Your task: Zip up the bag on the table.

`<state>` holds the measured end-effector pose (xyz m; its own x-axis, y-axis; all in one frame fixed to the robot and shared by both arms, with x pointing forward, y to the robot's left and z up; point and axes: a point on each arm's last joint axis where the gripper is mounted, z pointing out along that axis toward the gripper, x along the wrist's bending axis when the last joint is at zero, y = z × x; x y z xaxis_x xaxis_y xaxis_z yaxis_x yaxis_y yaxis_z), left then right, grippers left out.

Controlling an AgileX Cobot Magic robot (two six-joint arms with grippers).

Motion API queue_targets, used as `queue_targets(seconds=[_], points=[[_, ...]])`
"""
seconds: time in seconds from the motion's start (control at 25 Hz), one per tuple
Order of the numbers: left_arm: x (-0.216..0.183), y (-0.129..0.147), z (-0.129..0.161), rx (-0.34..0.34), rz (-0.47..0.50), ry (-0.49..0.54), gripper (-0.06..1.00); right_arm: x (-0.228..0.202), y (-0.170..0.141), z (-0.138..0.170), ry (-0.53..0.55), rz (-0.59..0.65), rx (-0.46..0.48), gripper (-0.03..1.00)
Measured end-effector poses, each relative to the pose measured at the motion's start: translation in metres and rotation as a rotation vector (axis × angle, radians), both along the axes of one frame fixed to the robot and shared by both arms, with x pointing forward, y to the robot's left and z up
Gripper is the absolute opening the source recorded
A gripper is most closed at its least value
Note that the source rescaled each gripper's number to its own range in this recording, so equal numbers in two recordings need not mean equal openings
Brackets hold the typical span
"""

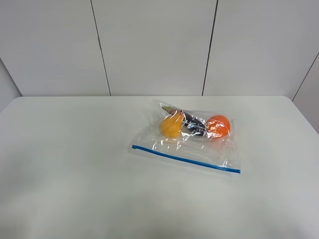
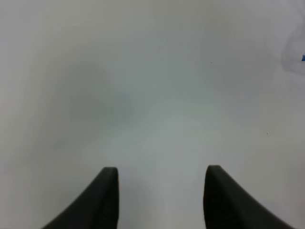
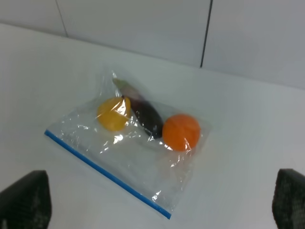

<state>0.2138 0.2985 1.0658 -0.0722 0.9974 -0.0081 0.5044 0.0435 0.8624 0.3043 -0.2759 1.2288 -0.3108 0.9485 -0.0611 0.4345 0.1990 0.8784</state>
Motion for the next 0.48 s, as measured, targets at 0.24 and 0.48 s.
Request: queue_targets(seconds=[0.24,0.48], points=[[0.0,0.0,0.0,0.0,0.0,0.0,0.81,-0.03,0.001,-0.024,-0.015,-0.006,0.001,1.0],[0.0,0.0,0.0,0.0,0.0,0.0,0.81,-0.041,-0.001,-0.069,0.063,-0.033,0.014,1.0]])
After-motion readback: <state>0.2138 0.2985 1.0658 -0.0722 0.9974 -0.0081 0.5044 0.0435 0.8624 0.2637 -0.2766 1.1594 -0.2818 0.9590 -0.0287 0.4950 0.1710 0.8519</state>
